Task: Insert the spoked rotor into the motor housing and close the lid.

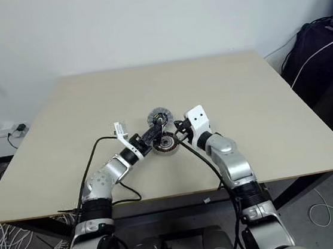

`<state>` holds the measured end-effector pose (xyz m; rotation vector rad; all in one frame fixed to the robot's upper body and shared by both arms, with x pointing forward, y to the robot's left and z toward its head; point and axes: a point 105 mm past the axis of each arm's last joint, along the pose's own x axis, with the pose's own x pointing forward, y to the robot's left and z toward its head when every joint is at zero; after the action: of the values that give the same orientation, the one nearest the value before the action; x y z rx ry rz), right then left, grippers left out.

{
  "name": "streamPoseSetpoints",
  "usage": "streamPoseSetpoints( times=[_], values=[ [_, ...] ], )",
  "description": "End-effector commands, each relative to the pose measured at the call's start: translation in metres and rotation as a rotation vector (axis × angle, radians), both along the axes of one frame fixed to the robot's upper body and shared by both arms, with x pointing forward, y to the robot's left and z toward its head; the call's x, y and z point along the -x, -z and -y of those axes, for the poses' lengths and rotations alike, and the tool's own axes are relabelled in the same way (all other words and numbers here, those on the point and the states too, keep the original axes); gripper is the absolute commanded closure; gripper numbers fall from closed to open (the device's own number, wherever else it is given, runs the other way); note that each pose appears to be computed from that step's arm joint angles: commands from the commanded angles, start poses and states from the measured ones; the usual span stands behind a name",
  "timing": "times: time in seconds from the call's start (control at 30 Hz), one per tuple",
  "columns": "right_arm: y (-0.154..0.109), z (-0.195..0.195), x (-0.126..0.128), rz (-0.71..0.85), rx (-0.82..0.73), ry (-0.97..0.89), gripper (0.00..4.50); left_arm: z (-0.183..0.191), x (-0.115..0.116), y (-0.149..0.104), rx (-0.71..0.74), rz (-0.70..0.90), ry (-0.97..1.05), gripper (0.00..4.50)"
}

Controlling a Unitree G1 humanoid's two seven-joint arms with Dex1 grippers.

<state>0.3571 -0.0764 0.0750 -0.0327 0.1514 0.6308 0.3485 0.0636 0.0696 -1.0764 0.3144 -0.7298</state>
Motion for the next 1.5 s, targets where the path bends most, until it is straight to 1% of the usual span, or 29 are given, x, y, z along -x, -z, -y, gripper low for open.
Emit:
streamPoseSetpoints(
  times=[0.03,0.17,0.3,0.4,0.53,0.8,0.93,1.2,1.5],
  values=[
    [-0.018,0.004,-0.001,0.055,-0.023,0.008,4.50,0.001,-0.006,-0.019,0.120,0.023,-0.008,4.48],
    [-0.017,0.007,-0.001,0.051,-0.017,0.015,4.50,-0.007,-0.010,-0.020,0.223,-0.018,-0.050,4.48],
    [-0.016,0.009,0.000,0.044,-0.013,0.022,4.50,-0.018,-0.015,-0.013,0.318,-0.086,-0.113,4.48],
    [-0.013,0.011,0.001,0.034,-0.008,0.027,4.50,-0.020,-0.016,-0.011,0.360,-0.114,-0.125,4.48],
    [-0.012,0.012,0.002,0.027,-0.009,0.027,4.50,-0.016,-0.013,-0.003,0.353,-0.160,-0.108,4.48],
    [-0.011,0.011,0.003,0.020,-0.006,0.024,4.50,-0.010,-0.011,-0.005,0.369,-0.163,-0.073,4.48],
    [-0.012,0.010,0.003,0.022,-0.006,0.019,4.50,0.003,-0.012,0.007,0.344,-0.209,-0.053,4.48],
    [-0.013,0.010,0.004,0.026,-0.001,0.020,4.50,0.026,-0.019,0.019,0.278,-0.235,-0.033,4.48],
    [-0.013,0.013,0.006,0.025,-0.001,0.033,4.50,0.021,-0.023,0.022,0.259,-0.236,-0.047,4.48]
  ],
)
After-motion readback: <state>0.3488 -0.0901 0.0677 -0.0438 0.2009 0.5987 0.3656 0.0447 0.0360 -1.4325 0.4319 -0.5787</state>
